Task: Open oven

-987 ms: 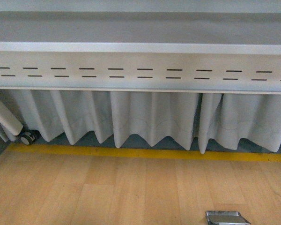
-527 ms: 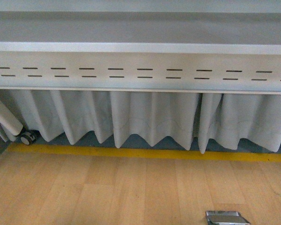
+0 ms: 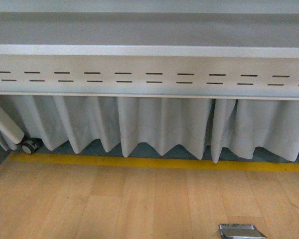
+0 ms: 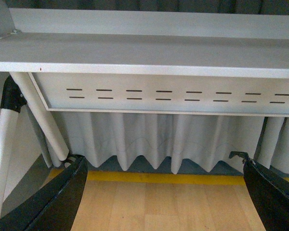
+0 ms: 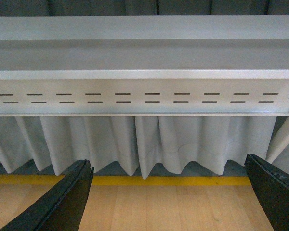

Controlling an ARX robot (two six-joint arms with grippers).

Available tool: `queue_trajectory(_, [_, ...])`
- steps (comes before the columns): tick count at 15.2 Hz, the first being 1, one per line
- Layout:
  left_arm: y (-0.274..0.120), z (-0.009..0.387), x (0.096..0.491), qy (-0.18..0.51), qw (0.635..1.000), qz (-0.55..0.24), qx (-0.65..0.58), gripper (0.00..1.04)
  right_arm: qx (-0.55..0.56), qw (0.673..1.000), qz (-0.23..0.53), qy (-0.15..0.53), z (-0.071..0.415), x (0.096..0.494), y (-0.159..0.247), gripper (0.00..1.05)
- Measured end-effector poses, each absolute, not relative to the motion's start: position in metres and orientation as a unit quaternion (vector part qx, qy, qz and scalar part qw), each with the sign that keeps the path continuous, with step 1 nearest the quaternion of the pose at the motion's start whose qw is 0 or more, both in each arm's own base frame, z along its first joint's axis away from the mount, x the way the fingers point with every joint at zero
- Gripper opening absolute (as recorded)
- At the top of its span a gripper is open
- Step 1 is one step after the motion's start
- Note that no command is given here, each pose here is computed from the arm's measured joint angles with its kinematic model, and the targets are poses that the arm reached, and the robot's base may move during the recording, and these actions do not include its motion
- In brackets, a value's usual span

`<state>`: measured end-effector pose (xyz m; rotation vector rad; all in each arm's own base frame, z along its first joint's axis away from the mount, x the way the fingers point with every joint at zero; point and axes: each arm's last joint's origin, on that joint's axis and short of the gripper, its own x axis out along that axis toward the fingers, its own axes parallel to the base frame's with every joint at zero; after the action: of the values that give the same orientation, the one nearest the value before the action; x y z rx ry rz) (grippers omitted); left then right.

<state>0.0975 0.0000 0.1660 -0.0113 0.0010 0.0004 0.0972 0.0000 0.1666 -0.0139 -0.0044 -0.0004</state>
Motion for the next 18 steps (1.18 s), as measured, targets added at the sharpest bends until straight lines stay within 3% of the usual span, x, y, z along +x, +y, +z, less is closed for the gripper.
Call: queue_trajectory(18, [0.0000, 0.1657, 0.0975, 0.001, 1.000, 0.001, -0.006, 0.98, -0.007, 1.000, 0.000, -0.001, 0.1665, 0.0972, 0.0000, 0.98])
